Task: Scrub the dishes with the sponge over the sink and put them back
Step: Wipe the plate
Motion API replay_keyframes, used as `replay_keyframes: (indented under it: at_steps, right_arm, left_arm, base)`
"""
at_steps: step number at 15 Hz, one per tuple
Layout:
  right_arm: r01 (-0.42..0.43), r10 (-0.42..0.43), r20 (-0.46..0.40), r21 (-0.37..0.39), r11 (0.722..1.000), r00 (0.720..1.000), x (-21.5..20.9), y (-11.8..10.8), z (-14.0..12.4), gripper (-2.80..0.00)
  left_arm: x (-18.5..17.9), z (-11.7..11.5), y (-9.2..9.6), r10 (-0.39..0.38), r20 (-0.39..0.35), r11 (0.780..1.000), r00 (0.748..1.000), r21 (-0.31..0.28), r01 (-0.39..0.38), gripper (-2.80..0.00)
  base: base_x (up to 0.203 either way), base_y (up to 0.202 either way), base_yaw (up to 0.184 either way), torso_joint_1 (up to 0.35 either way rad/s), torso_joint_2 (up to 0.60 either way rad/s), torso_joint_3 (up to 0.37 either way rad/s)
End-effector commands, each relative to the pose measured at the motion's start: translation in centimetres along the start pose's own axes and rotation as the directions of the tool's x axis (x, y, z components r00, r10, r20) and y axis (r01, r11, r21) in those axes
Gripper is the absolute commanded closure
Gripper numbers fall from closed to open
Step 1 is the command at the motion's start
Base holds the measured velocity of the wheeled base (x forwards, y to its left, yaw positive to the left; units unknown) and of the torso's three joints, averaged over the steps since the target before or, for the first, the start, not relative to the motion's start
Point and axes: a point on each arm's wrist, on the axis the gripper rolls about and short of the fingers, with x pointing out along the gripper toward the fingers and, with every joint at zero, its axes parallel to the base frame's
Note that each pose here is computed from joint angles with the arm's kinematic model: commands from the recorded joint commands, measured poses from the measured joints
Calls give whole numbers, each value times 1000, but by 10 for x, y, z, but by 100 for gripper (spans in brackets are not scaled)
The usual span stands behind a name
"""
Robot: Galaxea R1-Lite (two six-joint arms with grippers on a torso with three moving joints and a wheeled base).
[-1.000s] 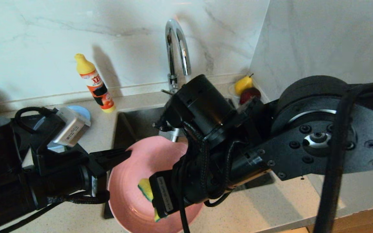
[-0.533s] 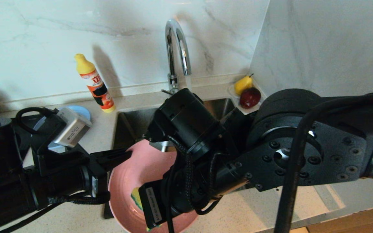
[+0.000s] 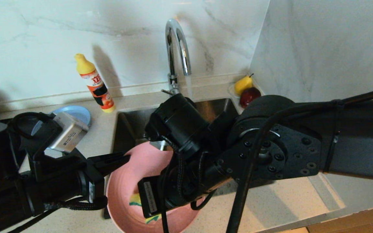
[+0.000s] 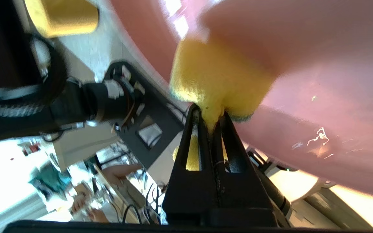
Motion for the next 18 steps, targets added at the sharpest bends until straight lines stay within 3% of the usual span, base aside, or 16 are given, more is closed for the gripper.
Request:
replay_keyframes:
  at_steps: [1,10,18]
  right_arm:
    - [1,-1,28,17,1000,1000,-11,-6,7,0]
    - [-6,1,138,38,999,990,-62,-12,20,0]
    - [93,-99,53,102,990,994,-70,-41,9,0]
  left_arm:
    - [-3,2,0,1,15,1000,1000,1,-1,0]
    - [-7,1,-1,1,21,1000,1000,-3,-1,0]
    - [-13,11,0,12,66,1000,998,1,-12,0]
  base:
    - [0,0,0,0,0,0]
    - [0,0,0,0,0,0]
    - [0,0,0,0,0,0]
